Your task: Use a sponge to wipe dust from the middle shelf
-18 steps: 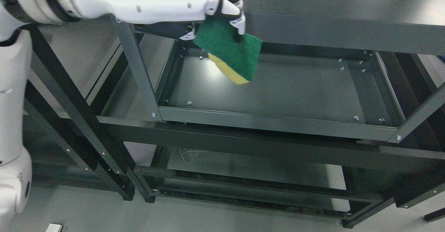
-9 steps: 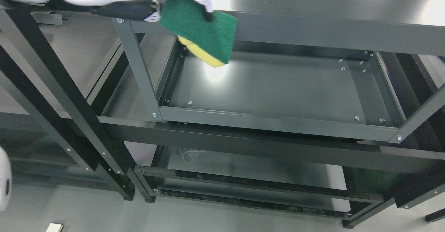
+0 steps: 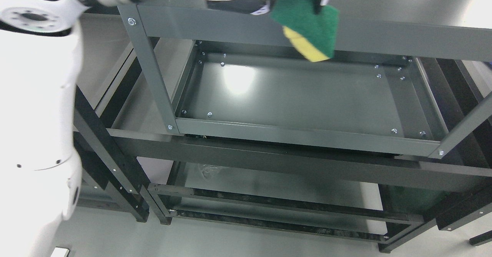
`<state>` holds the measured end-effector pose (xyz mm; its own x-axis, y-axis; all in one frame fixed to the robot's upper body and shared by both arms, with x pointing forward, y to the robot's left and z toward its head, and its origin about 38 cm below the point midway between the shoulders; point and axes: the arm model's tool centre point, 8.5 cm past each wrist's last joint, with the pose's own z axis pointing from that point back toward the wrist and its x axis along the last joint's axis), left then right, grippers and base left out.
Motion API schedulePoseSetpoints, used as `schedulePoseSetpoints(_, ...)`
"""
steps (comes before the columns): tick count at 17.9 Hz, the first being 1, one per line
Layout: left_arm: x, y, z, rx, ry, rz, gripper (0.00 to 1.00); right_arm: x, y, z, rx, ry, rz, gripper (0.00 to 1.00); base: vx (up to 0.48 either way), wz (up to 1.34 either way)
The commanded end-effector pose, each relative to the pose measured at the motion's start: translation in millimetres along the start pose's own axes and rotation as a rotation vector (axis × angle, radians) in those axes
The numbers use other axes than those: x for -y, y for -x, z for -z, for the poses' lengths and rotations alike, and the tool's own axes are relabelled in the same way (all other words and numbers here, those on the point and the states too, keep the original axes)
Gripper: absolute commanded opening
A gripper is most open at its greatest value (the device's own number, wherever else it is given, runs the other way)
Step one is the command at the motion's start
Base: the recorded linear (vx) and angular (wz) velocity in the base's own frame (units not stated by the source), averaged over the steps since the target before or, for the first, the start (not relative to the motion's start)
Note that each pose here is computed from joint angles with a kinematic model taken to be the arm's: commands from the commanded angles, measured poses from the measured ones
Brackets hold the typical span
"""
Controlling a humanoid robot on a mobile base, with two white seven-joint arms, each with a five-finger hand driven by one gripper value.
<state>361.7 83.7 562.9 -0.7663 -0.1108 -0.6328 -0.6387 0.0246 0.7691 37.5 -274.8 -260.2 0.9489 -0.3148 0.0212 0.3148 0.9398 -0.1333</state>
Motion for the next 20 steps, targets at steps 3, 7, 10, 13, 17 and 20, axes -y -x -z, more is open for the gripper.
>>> schedulePoseSetpoints(3,31,-25,129,0.096,-0.056,-0.164,0.00,10,-9.5,0,0.022,0.014,0.003,1.00,0.000,0.00)
schedulePoseSetpoints(7,71,-50,169,0.093,-0.049,-0.301,0.00,10,-9.5,0,0.022,0.014,0.003,1.00,0.000,0.00)
schedulePoseSetpoints(10,108,-78,184,0.132,0.020,-0.416,0.00,10,-9.5,0,0.022,0.014,0.003,1.00,0.000,0.00)
schedulePoseSetpoints(13,133,-103,189,0.188,0.098,-0.432,0.00,10,-9.5,0,0.022,0.014,0.003,1.00,0.000,0.00)
schedulePoseSetpoints(17,127,-97,187,0.192,0.115,-0.360,0.00,10,-9.5,0,0.022,0.014,0.003,1.00,0.000,0.00)
schedulePoseSetpoints(20,125,-87,172,0.218,0.170,-0.274,0.00,10,-9.6,0,0.022,0.014,0.001,1.00,0.000,0.00)
